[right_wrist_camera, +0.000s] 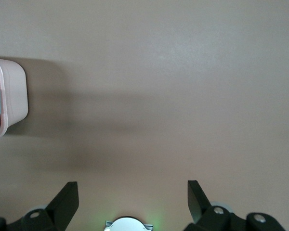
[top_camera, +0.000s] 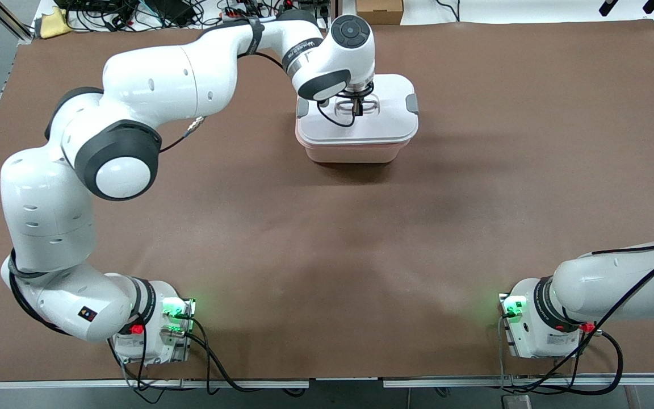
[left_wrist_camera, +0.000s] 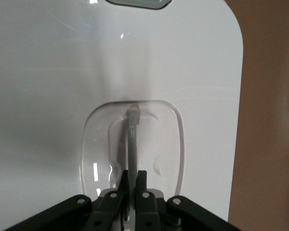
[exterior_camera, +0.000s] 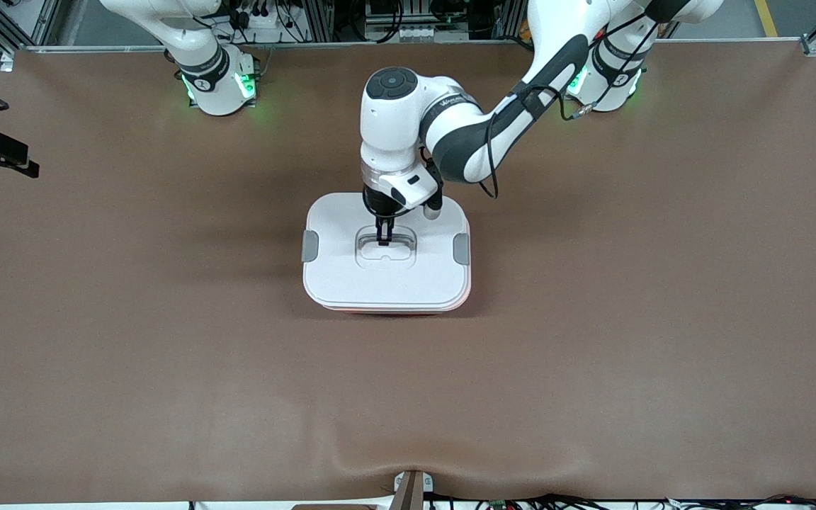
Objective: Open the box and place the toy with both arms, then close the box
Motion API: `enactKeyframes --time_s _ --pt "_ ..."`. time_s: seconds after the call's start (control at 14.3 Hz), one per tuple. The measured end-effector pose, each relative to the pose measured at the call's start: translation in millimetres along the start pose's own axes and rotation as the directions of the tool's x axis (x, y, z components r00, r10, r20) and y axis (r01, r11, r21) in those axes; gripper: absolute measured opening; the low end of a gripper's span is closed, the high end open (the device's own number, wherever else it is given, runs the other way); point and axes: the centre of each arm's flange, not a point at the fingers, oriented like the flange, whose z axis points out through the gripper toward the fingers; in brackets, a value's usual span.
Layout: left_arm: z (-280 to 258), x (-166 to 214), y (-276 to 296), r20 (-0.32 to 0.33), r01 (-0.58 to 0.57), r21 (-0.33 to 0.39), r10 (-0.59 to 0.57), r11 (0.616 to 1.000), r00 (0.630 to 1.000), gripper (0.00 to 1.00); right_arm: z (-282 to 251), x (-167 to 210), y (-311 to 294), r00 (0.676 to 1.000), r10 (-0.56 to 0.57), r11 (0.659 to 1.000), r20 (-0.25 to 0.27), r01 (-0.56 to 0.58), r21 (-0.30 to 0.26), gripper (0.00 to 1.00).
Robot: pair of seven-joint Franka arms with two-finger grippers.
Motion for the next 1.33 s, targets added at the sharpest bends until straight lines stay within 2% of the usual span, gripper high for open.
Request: enactKeyframes --time_s 1.33 --pt "14 4 3 -0.010 0.009 0.011 -0.009 1.000 1.000 0.07 6 0 2 1.000 -0.006 1.000 0.013 0.006 0.003 1.00"
